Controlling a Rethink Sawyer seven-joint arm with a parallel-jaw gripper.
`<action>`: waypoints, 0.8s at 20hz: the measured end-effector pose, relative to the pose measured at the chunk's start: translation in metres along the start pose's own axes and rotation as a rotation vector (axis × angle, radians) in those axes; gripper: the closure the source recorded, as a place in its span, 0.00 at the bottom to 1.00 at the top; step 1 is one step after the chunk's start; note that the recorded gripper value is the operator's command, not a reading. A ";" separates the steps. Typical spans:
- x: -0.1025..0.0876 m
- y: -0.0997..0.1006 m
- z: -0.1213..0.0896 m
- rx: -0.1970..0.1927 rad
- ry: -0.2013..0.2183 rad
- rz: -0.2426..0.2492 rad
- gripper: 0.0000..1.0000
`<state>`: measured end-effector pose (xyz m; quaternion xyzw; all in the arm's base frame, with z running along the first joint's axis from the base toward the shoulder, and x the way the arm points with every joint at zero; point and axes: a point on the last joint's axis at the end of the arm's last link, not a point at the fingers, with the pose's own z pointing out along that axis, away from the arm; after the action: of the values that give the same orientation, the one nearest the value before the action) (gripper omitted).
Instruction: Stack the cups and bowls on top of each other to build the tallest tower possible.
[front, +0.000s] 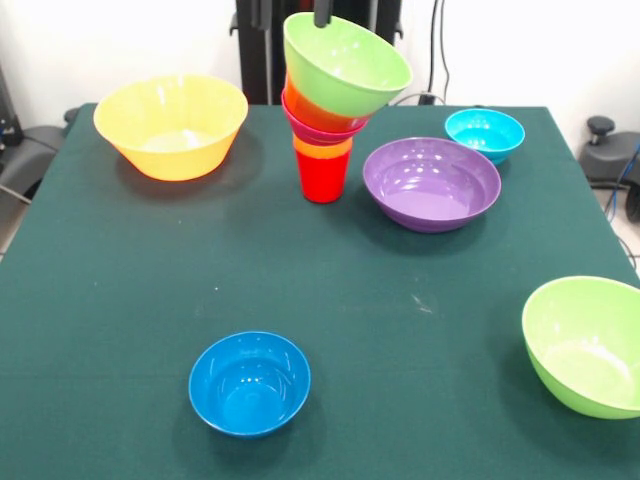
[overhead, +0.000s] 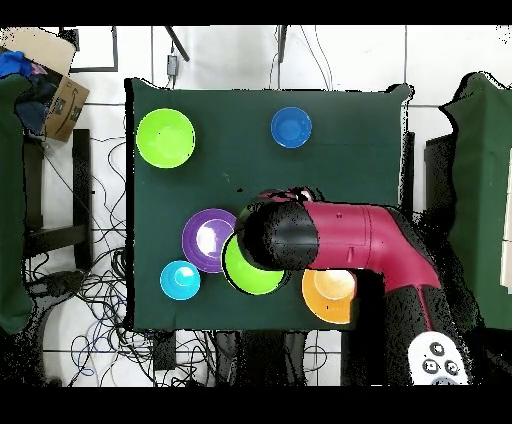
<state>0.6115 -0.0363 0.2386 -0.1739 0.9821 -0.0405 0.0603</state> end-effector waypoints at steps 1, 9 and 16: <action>0.001 -0.002 -0.001 0.004 0.001 0.001 0.00; 0.027 -0.013 -0.001 0.033 0.034 0.014 0.00; 0.061 -0.012 0.007 0.015 0.085 0.037 0.00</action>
<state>0.5596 -0.0689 0.2264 -0.1532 0.9865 -0.0539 0.0208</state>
